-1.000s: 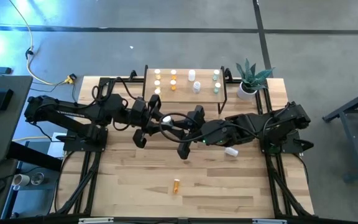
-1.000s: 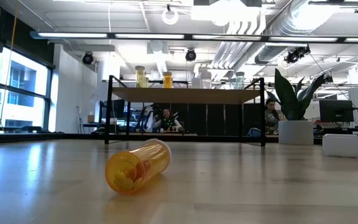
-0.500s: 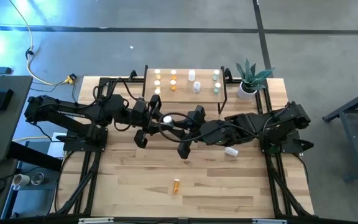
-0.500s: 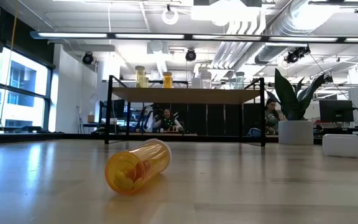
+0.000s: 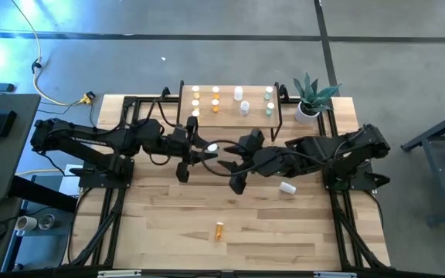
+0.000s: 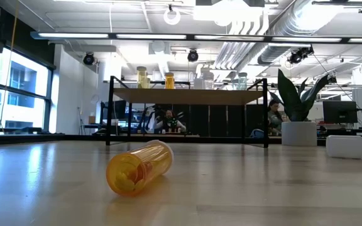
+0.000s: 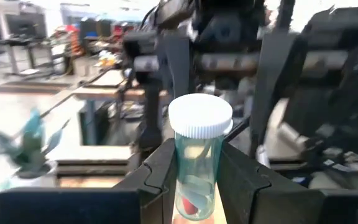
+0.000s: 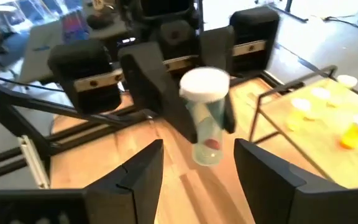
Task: Pick and place medicine bottles onto shelf by color
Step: Put the blue pill bottle on the shelf and align it to the other blue pill bottle
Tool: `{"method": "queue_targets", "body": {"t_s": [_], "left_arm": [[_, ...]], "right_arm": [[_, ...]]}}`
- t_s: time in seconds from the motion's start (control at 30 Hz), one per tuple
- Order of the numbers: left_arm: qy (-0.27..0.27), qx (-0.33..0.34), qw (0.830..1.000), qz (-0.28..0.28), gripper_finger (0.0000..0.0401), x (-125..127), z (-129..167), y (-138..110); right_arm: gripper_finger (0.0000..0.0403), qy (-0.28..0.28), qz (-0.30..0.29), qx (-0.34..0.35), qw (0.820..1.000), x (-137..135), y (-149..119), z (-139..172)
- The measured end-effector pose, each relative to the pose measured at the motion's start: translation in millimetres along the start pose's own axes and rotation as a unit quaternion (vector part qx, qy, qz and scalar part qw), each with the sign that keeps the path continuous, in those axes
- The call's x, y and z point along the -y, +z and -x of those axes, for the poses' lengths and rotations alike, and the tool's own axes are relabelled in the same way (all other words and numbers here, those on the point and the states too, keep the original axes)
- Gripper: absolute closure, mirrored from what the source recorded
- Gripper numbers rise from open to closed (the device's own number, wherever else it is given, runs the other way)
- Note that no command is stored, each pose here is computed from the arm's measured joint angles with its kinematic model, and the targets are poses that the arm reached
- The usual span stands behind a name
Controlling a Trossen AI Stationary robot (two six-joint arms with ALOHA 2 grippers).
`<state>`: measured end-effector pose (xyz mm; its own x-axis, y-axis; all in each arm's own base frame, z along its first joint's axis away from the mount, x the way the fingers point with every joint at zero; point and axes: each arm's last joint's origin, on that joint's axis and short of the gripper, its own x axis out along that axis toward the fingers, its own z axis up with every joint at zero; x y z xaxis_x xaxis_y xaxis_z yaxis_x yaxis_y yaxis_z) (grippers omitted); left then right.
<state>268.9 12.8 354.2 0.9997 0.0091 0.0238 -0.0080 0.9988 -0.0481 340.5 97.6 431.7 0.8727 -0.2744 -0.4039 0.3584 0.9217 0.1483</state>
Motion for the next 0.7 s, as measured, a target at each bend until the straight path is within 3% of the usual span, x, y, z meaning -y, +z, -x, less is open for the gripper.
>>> {"method": "queue_targets", "body": {"t_s": [0.17, 0.37, 0.7], "left_arm": [[0.038, -0.029, 0.998, -0.027, 0.0318, -3.4, 0.3, -5.6], [0.069, -0.057, 0.996, -0.03, 0.0318, -17.0, -0.6, -12.0], [0.114, -0.106, 0.987, -0.024, 0.0318, -47.2, -17.8, -36.8]], "right_arm": [[0.0214, -0.024, 0.02, -0.018, 0.999, 18.1, 4.4, 7.3], [0.0214, -0.036, 0.092, -0.021, 0.995, 40.9, 15.5, 10.6], [0.0214, 0.034, 0.178, -0.033, 0.983, 86.4, 36.3, -3.3]]}}
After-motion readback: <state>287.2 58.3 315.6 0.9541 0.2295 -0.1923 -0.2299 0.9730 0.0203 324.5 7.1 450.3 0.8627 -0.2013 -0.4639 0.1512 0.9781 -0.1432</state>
